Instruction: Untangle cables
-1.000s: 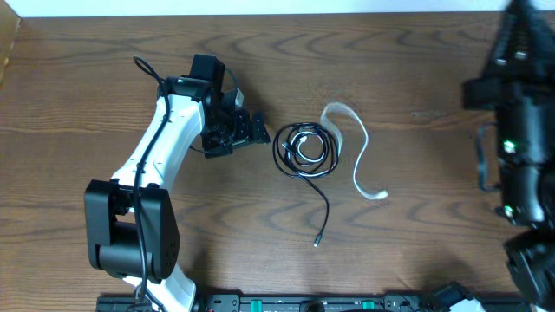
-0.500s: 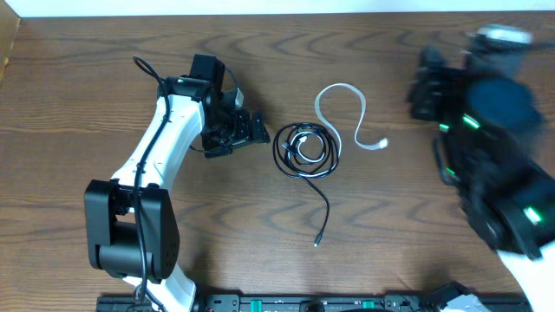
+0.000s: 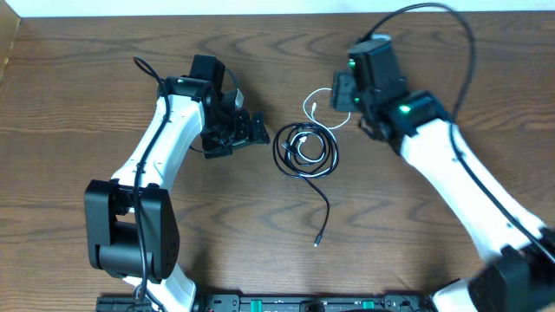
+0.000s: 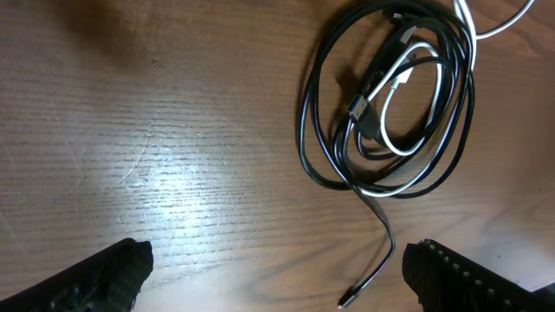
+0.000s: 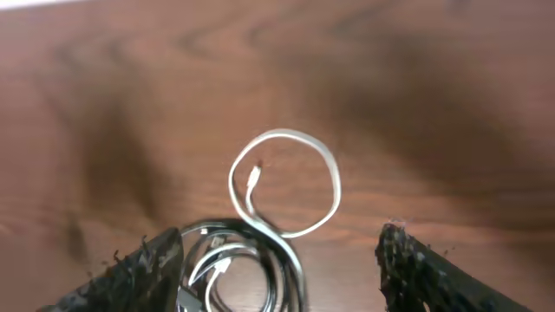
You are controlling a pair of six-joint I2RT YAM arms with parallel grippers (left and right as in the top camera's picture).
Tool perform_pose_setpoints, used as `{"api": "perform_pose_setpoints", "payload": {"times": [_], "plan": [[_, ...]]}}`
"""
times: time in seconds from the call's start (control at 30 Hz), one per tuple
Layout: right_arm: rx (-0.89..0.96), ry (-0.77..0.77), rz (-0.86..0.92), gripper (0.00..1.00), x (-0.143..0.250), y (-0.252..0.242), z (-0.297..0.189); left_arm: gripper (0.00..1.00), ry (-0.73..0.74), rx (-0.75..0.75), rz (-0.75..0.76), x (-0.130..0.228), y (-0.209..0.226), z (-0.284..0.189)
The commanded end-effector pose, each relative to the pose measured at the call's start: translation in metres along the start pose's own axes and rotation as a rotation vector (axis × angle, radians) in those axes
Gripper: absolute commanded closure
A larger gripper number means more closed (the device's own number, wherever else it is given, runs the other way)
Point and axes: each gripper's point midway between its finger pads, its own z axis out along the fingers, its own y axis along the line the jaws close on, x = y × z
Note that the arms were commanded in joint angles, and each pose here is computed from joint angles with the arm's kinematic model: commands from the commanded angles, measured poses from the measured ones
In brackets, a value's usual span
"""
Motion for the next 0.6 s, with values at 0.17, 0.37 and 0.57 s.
{"api": "perform_pose_setpoints", "payload": {"times": [0.17,0.37,0.57], "plan": [[-0.120,0.265,0.003,0.35,0.068,0.025,0.063,0.02,-0.001,-0.006,-0.007,-0.002,0.000,0.001],[-0.114,0.271,-0.049,0.35,0.080,0.023,0.098,0.02,-0.002,-0.006,-0.007,-0.002,0.000,0.001],[-0.145,0.228,-0.146,0.36,0.081,0.030,0.124,0.02,-0.002,-0.006,-0.007,-0.002,0.000,0.001]]}}
